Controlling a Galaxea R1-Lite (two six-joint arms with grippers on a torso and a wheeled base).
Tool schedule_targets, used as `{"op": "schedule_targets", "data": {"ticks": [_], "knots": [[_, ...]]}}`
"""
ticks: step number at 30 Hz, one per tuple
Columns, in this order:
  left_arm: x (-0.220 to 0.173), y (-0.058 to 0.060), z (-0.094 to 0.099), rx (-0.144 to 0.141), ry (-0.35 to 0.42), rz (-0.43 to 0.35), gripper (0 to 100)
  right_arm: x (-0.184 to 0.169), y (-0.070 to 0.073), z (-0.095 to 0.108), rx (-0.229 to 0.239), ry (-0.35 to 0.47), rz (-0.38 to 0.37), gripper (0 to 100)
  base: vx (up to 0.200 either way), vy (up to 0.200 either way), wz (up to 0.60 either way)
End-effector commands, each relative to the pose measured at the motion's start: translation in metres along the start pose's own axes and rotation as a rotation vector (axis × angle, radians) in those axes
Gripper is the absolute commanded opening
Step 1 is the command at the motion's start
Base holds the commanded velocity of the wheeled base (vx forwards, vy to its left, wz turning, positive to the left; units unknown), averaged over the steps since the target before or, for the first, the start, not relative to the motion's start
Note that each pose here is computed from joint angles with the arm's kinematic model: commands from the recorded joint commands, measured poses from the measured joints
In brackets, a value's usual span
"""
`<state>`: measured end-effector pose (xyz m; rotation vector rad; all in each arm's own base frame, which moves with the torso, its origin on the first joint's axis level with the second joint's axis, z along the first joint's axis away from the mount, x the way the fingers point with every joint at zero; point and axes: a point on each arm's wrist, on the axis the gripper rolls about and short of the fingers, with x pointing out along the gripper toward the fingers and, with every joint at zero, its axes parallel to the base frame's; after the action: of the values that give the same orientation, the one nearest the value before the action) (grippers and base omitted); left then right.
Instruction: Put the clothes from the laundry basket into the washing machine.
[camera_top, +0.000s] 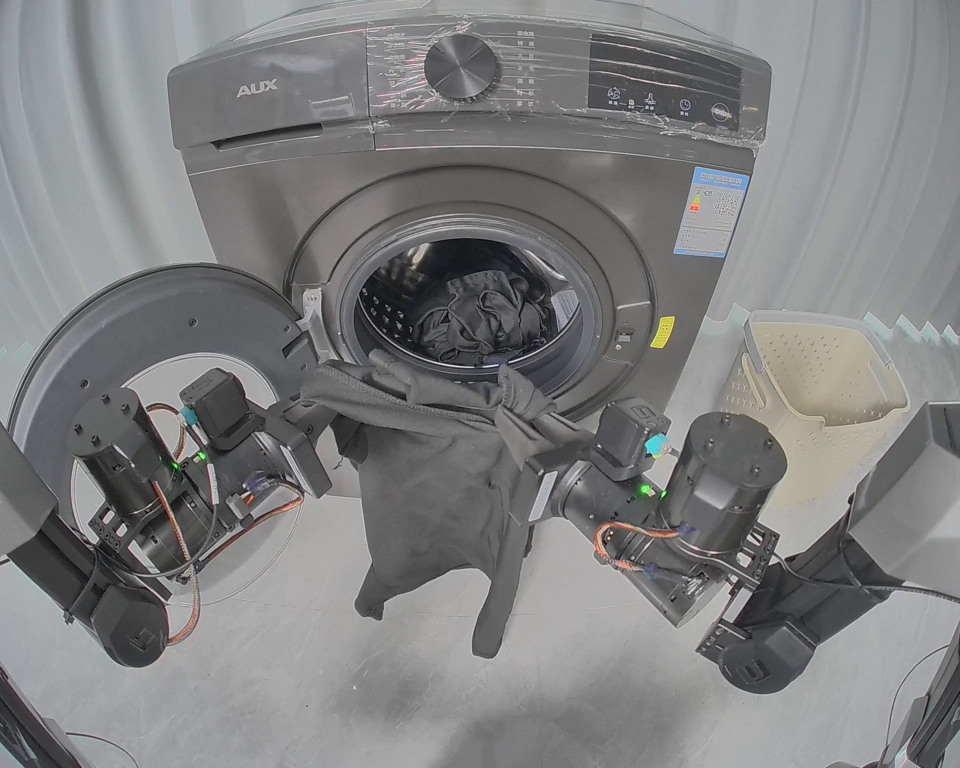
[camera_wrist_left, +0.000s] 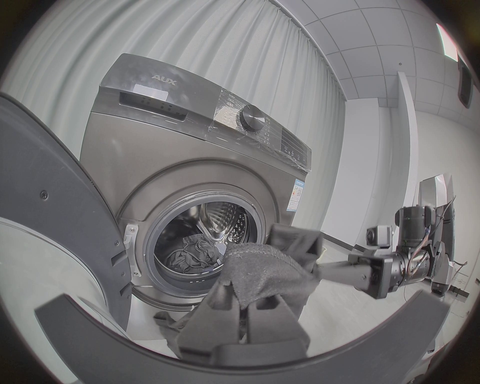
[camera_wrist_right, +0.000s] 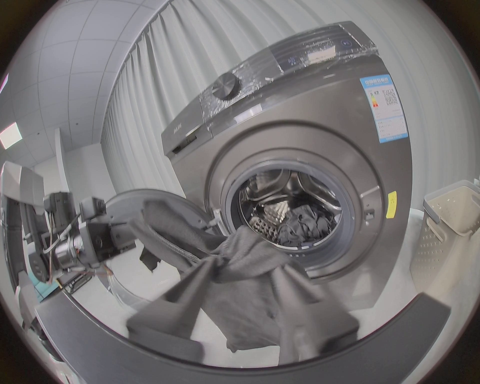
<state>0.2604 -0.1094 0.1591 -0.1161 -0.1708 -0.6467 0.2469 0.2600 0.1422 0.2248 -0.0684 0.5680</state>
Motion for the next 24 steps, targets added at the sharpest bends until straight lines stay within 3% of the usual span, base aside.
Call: {"op": "schedule_targets", "data": {"ticks": [1,4,7,16,24], "knots": [[0.001,0.001,0.001,0.002,-0.005,0.003,0,-0.008,-0.006,-0.013,-0.017,0.068,-0.012,100,0.0,0.0,0.0],[0.001,-0.001,0.002,0.004,-0.008,-0.001,0,-0.021,-0.016,-0.033,-0.048,0.175,-0.018,100,0.0,0.0,0.0],[0.001,-0.002,0.001,0.002,-0.006,-0.006,0,-0.023,-0.016,-0.044,-0.062,0.214,-0.005,100,0.0,0.0,0.0],[0.0,-0.006,0.0,0.003,0.002,-0.016,0,-0.014,-0.006,-0.054,-0.072,0.213,0.056,100,0.0,0.0,0.0],[0.001,-0.008,-0.002,0.001,0.006,-0.02,0,0.002,0.013,-0.049,-0.06,0.148,0.133,100,0.0,0.0,0.0]]}}
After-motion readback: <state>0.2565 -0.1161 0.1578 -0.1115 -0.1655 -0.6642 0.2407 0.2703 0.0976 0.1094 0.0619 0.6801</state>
